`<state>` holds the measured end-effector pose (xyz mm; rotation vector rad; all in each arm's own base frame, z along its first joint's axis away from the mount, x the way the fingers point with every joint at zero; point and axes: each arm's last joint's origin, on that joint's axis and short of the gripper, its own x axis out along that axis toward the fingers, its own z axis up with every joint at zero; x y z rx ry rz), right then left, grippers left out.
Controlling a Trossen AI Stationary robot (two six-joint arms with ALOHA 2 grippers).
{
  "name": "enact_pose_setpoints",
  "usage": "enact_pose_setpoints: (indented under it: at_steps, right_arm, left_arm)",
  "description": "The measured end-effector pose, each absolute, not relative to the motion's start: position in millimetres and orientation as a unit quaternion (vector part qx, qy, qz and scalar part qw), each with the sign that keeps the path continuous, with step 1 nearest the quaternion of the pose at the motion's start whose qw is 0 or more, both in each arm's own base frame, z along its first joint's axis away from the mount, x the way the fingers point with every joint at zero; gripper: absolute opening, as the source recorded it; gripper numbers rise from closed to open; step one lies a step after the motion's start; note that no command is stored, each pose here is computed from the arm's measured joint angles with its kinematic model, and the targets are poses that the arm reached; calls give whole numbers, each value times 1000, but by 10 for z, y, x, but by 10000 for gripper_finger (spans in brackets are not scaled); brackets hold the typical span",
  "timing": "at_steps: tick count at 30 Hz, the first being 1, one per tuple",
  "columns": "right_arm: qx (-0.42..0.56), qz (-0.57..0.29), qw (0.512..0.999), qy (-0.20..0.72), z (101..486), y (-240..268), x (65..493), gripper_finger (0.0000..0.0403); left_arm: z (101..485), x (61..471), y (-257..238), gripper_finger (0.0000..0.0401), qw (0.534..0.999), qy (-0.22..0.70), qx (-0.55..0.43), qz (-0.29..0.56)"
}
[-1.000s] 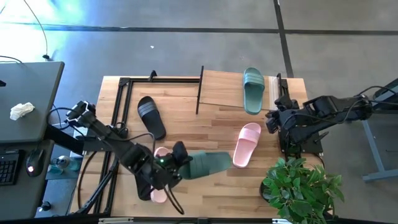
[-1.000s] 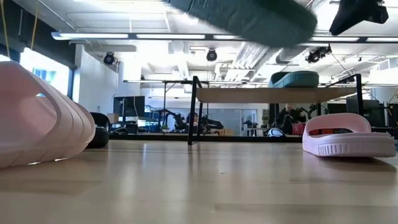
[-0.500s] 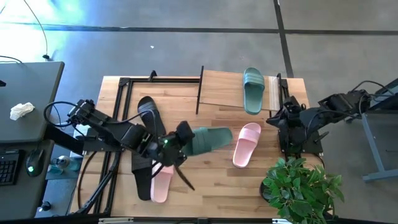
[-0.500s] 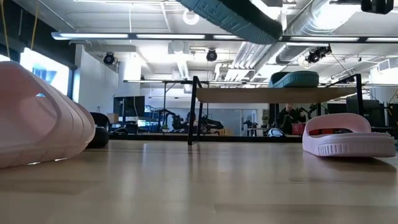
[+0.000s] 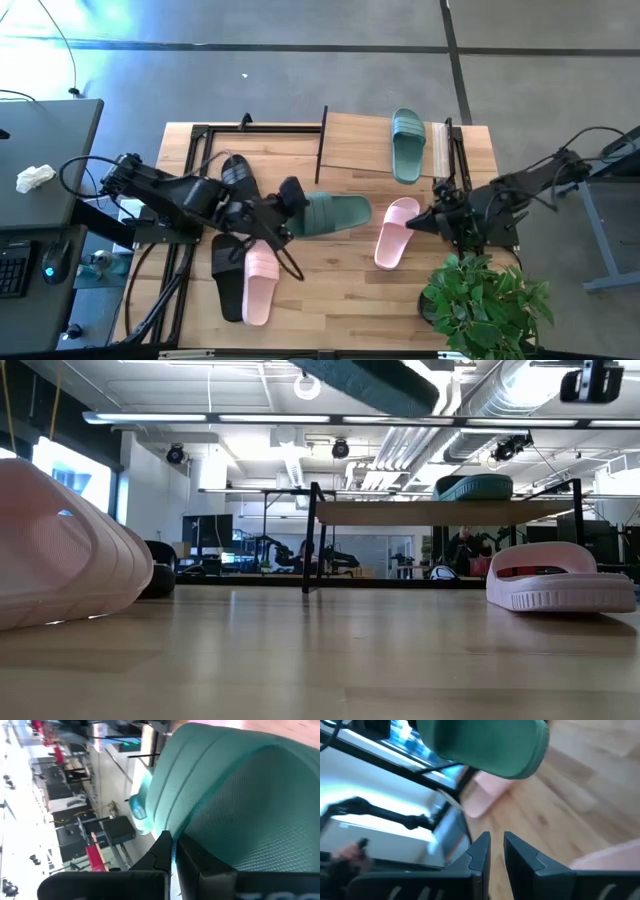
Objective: Pick and place slides into the shelf
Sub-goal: Put the blue slides on the shelf
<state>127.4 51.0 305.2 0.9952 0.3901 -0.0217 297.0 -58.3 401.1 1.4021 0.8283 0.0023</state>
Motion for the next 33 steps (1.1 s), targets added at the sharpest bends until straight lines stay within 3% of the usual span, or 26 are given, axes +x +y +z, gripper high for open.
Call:
enact_pose_setpoints:
  at_steps: [11, 15, 22, 33]
  right_arm:
    - [533, -7, 845, 42, 2593, 325, 1428, 44]
    - [577, 3, 816, 42, 2438, 261, 1470, 50]
    - [639, 58, 767, 15, 2126, 220, 1518, 106]
    - [638, 37, 769, -4, 1952, 194, 1671, 201]
  left_arm:
    - [4213, 2664, -535, 0, 724, 328, 606, -34]
    - [4225, 2597, -520, 0, 719, 332, 609, -43]
    - [4216, 2568, -510, 0, 712, 341, 612, -47]
    - [4036, 2617, -521, 0, 698, 358, 618, -59]
